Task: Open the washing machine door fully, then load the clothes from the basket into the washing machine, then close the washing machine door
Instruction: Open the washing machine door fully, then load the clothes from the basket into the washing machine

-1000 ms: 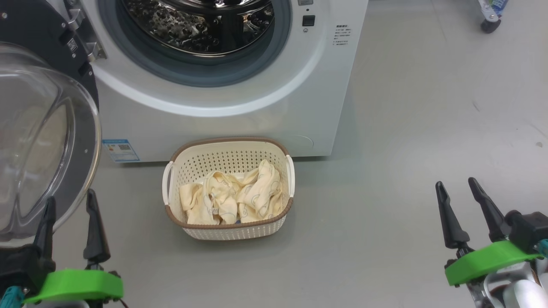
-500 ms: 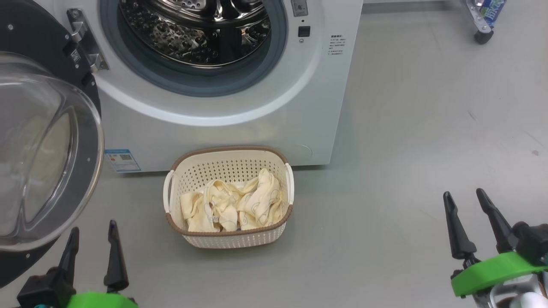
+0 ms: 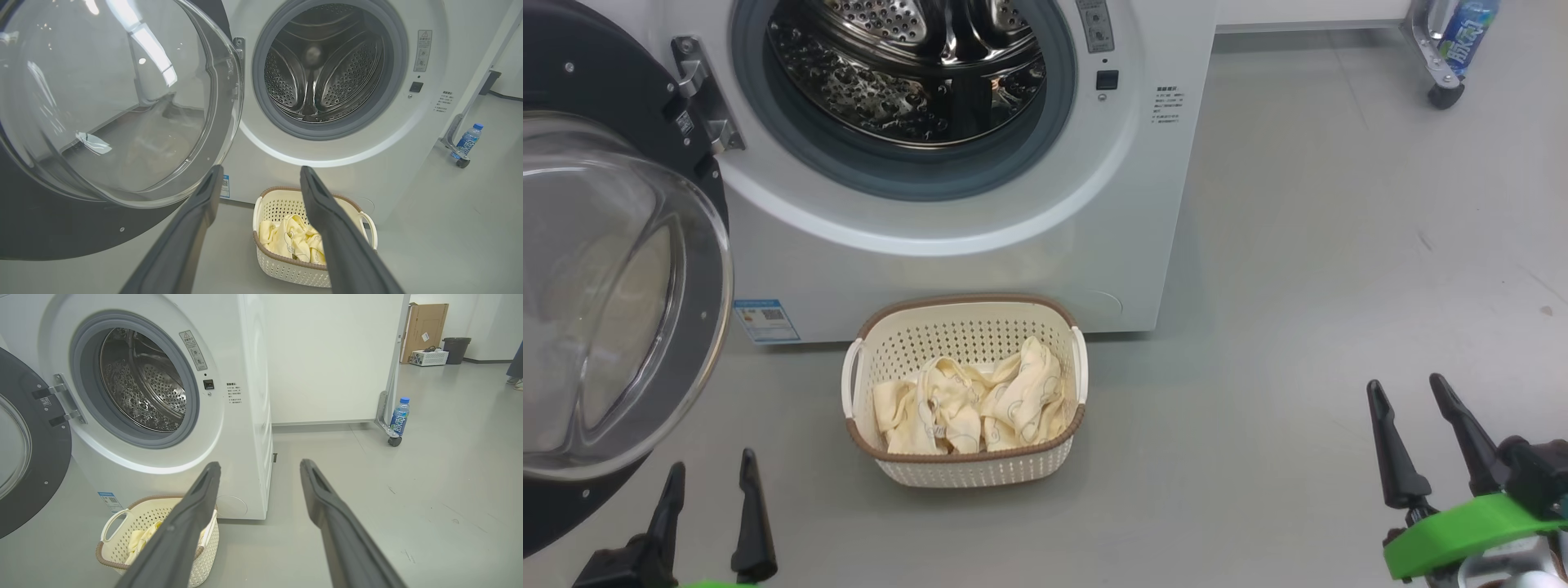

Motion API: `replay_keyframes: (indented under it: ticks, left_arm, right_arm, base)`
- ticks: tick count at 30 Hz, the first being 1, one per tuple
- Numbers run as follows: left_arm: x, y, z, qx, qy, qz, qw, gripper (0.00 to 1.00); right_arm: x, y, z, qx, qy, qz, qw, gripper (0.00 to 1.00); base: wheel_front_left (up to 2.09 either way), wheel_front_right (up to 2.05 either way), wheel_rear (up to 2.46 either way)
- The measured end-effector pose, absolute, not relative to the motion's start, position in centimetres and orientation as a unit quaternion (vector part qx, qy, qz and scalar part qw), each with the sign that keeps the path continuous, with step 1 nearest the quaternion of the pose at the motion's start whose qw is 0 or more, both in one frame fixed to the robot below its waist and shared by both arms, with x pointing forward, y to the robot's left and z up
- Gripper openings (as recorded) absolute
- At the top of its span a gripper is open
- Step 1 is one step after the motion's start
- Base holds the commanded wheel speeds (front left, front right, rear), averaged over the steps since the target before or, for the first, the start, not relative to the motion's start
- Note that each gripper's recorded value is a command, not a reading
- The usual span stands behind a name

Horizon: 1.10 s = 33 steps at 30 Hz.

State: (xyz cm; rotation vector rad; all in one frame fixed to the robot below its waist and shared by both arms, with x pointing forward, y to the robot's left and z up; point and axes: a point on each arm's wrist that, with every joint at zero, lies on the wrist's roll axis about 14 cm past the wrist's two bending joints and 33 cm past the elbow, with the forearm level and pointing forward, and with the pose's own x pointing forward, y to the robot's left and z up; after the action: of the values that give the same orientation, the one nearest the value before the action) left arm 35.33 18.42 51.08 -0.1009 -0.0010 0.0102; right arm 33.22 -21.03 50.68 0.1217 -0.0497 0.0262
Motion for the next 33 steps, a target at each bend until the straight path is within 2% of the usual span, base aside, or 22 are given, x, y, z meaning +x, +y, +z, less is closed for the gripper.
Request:
replay_keyframes:
  ticks: [33]
  left_arm:
    - [35.3, 19.4, 50.0, -0.048, 0.011, 0.024, 0.999, 1.00]
  right_arm:
    - [34.3, -19.9, 49.6, 0.062, -0.006, 0.030, 0.998, 1.00]
  base:
    - [0.10, -0.04, -0.06]
